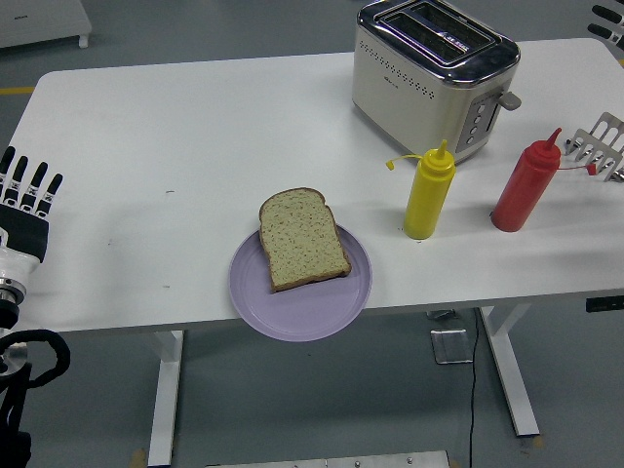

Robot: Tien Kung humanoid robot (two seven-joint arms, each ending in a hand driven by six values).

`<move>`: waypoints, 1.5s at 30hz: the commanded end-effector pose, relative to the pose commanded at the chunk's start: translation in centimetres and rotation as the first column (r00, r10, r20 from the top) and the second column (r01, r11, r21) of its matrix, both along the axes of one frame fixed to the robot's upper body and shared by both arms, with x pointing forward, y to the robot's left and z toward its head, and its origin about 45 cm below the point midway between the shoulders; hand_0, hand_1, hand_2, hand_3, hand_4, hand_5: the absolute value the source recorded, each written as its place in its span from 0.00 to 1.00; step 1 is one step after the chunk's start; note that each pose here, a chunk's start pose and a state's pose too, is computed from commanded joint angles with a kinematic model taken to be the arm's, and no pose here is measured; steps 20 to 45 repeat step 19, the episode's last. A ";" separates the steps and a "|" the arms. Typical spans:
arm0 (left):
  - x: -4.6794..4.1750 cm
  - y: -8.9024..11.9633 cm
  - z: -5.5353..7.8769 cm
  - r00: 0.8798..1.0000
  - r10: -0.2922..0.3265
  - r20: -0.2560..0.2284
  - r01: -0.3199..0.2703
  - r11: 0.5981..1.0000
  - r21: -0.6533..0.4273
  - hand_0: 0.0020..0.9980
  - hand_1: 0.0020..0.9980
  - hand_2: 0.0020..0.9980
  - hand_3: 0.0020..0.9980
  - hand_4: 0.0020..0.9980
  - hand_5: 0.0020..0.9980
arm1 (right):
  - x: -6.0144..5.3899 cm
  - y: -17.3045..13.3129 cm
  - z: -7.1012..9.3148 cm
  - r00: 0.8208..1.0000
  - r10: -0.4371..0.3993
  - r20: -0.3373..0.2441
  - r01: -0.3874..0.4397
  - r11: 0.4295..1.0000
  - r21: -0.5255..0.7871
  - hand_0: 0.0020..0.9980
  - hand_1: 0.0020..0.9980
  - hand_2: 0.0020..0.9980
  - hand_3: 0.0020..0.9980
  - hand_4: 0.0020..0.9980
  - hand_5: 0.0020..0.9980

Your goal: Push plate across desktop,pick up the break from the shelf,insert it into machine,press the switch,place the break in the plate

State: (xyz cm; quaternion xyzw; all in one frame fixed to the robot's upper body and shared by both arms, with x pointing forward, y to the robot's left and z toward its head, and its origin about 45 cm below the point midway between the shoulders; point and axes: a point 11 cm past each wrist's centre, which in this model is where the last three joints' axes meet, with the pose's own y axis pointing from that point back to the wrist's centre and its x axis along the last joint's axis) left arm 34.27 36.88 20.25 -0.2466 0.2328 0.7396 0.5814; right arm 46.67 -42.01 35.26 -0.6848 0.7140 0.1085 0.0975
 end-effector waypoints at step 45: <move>0.08 0.0 0.0 1.000 -0.003 -0.002 0.003 1.000 -0.001 0.85 0.89 0.98 0.83 0.64 1.00 | 0.0 -0.1 -0.2 1.000 -0.004 -0.007 0.004 1.000 -0.005 0.71 0.70 0.71 0.71 0.44 0.38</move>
